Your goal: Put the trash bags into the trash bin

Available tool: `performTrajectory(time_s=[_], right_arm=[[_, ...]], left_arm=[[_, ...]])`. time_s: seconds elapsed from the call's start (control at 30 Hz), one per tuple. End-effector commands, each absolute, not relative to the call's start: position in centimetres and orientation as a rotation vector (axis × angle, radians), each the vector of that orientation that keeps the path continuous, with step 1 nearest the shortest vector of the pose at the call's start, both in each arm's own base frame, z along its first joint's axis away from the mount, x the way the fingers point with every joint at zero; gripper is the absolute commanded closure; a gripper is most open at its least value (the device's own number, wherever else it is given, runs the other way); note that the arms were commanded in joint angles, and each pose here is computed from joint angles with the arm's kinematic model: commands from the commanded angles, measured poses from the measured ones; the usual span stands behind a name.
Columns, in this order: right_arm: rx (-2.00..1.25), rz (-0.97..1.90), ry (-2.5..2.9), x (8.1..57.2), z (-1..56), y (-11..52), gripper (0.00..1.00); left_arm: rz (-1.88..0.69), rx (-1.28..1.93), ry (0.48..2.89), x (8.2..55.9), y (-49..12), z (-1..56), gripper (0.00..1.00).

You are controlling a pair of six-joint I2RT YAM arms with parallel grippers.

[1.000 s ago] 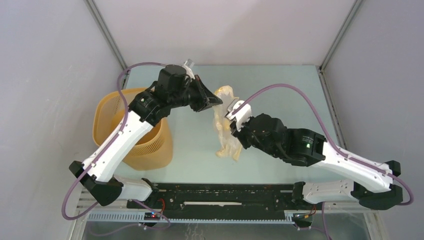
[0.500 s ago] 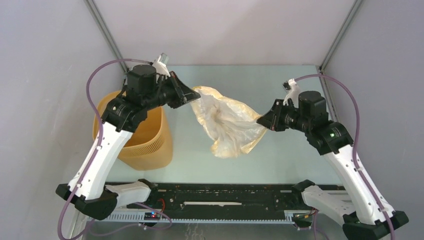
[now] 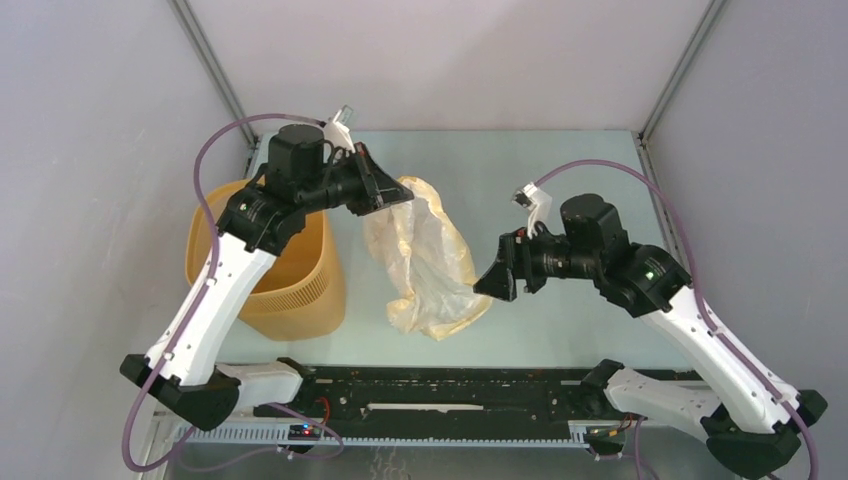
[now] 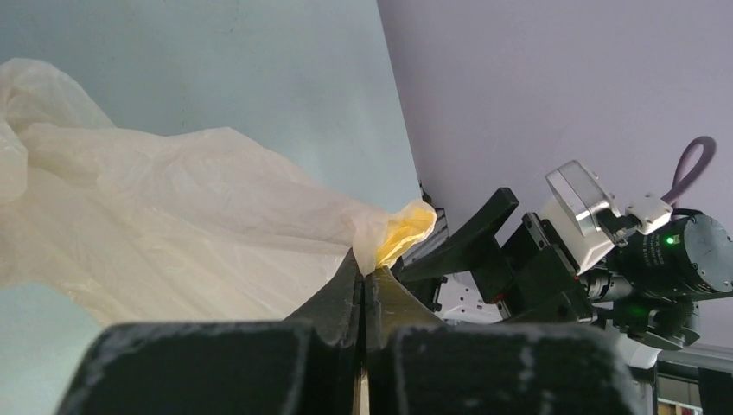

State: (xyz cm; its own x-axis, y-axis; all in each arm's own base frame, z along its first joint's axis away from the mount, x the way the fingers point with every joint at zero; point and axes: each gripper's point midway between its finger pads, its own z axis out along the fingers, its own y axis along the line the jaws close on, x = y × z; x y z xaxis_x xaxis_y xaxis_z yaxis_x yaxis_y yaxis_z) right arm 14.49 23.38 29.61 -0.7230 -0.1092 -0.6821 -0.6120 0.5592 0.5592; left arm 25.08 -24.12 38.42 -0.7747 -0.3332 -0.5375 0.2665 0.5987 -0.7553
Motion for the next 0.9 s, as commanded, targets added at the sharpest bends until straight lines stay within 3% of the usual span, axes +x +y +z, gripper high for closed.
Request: performTrajectory(time_s=[0.0,0.13,0.3,0.43,0.53,0.67,0.73,0.77,0.8,0.83,0.87], right_arm=[[-0.556,0.903,2.142,17.8,29.9,23.7,0.18],[-0.578,0.862,2.129,19.2,29.3,24.3,0.18],[-0.715,0.903,2.108,17.3,28.9,26.5,0.22],[-0.773,0.776,2.053,16.9,28.2,27.3,0.24],[-0.648,0.56,2.056,19.3,27.8,25.7,0.27],[-0.582,0.505,2.066,19.6,27.8,24.3,0.29],[-0.591,0.55,2.048,19.3,28.2,24.8,0.39],[-0.593,0.59,2.029,19.2,28.8,25.3,0.55],[-0.589,0.639,2.01,19.0,29.4,25.9,0.84],[-0.567,0.684,1.99,18.9,30.3,26.4,1.0],[-0.556,0.74,1.969,18.6,31.1,26.9,1.0]], left_arm=[[-1.232,0.058,2.069,24.4,-24.7,41.6,1.0],[-1.24,0.093,2.076,24.0,-24.8,41.7,1.0],[-1.236,0.095,2.085,24.0,-24.8,41.7,1.0],[-1.245,0.096,2.083,24.2,-25.0,42.0,1.0],[-1.254,0.101,2.081,24.2,-25.1,42.3,1.0],[-1.254,0.102,2.089,23.9,-25.0,42.5,1.0],[-1.262,0.095,2.091,23.7,-25.0,42.4,1.0],[-1.265,0.093,2.093,23.6,-25.0,42.4,1.0],[-1.266,0.091,2.095,23.6,-25.0,42.3,1.0],[-1.262,0.089,2.096,23.5,-24.9,42.3,1.0],[-1.251,0.084,2.104,23.5,-24.7,42.1,0.99]])
